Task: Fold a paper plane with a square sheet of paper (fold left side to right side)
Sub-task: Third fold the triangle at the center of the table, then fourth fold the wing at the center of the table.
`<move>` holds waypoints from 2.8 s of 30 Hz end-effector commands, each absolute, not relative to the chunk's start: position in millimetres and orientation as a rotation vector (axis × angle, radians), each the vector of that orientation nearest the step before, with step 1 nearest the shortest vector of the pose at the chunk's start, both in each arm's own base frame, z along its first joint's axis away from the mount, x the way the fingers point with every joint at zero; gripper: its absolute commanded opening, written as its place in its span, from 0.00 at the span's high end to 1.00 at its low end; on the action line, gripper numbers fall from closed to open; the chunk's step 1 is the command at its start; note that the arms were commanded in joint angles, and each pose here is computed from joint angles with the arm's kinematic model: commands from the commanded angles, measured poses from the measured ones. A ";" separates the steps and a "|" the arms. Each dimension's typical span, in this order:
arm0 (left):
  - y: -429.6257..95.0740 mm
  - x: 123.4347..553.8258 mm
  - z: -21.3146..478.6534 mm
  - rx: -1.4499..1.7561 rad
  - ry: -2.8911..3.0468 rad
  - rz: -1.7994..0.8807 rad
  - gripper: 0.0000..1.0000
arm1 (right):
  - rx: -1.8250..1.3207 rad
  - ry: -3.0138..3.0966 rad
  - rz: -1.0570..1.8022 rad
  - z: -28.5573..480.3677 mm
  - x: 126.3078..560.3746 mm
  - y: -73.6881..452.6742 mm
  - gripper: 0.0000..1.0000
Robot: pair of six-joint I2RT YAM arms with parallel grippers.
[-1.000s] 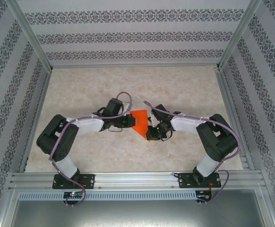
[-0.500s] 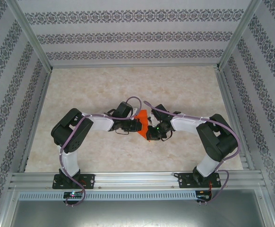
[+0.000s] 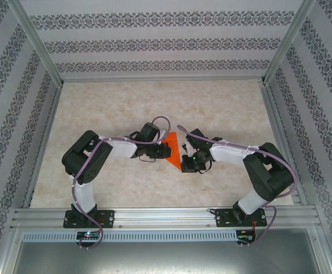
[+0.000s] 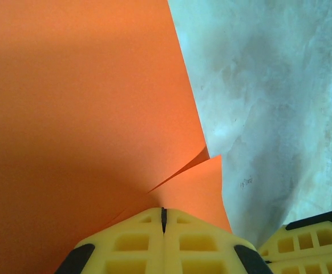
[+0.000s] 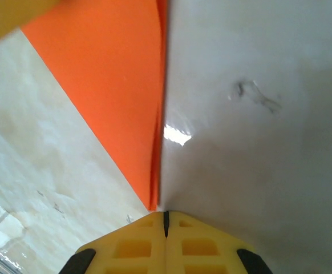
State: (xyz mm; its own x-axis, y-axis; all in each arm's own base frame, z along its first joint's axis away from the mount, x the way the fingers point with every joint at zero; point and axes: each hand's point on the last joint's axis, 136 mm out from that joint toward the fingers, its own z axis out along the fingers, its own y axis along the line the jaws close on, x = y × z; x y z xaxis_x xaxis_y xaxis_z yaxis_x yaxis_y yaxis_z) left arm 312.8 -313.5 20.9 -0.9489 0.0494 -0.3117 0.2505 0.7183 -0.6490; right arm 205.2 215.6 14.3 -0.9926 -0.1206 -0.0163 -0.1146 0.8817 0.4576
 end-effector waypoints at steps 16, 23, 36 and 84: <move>-258.4 320.6 82.6 0.027 2.562 -1.014 0.48 | 0.403 -3.258 -1.162 76.2 293.2 238.9 0.51; -244.4 309.4 62.2 -0.126 2.611 -1.021 0.46 | 0.464 -3.184 -1.269 62.5 295.8 255.8 0.49; -265.5 314.8 49.5 -0.182 2.628 -1.161 0.45 | 0.440 -3.257 -1.080 46.3 299.5 241.4 0.98; -298.6 334.3 96.0 -0.159 2.550 -1.352 0.77 | 0.958 -3.544 -0.307 37.4 261.0 260.9 0.51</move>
